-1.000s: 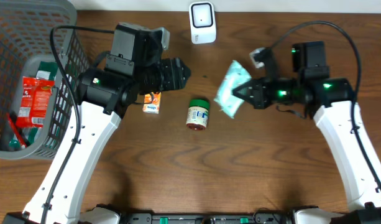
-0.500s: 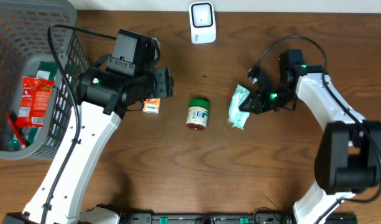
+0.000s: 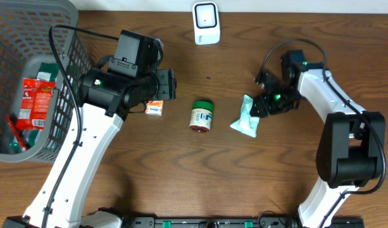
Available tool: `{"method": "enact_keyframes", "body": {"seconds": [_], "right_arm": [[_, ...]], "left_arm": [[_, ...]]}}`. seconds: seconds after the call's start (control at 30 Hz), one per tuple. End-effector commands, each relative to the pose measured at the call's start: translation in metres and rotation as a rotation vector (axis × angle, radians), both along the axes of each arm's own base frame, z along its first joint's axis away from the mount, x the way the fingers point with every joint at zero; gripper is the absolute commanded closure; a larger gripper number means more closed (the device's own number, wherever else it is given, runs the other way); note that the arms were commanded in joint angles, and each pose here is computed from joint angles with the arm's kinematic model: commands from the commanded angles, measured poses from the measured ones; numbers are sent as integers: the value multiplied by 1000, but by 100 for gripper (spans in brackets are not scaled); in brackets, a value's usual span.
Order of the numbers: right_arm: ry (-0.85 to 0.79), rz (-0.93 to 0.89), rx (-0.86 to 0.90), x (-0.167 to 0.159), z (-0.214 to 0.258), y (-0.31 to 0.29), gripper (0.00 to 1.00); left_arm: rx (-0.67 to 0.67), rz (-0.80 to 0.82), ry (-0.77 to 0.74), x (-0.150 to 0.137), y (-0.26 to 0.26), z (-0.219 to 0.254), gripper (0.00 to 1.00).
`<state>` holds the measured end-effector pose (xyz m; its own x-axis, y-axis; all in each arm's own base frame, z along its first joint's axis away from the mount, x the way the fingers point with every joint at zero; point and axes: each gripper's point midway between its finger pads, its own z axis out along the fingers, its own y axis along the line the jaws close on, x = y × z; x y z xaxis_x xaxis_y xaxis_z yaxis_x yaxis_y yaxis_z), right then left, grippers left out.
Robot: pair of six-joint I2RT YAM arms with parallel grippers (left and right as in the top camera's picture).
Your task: Scan the item barcode
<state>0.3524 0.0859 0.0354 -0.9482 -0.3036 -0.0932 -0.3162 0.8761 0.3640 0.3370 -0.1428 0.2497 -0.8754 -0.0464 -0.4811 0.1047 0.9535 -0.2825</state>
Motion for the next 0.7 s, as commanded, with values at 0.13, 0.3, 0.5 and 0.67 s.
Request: {"method": "enact_keyframes", "body": {"seconds": [0.13,0.3,0.5,0.67], "right_arm": [[22,-124,75,19,46,14,85],[127,-130,141,-6,36,28,99],[139,-131,181,-25,-6,32,99],[114,-202,4,-35,-53,4,99]], "left_arm": [[15,-8,-25,2,2,6,37],[14,-8,-24,2,2,6,37],[15,-8,-25,2,2,6,37],[15,-8,-25,2,2,6,37]]}}
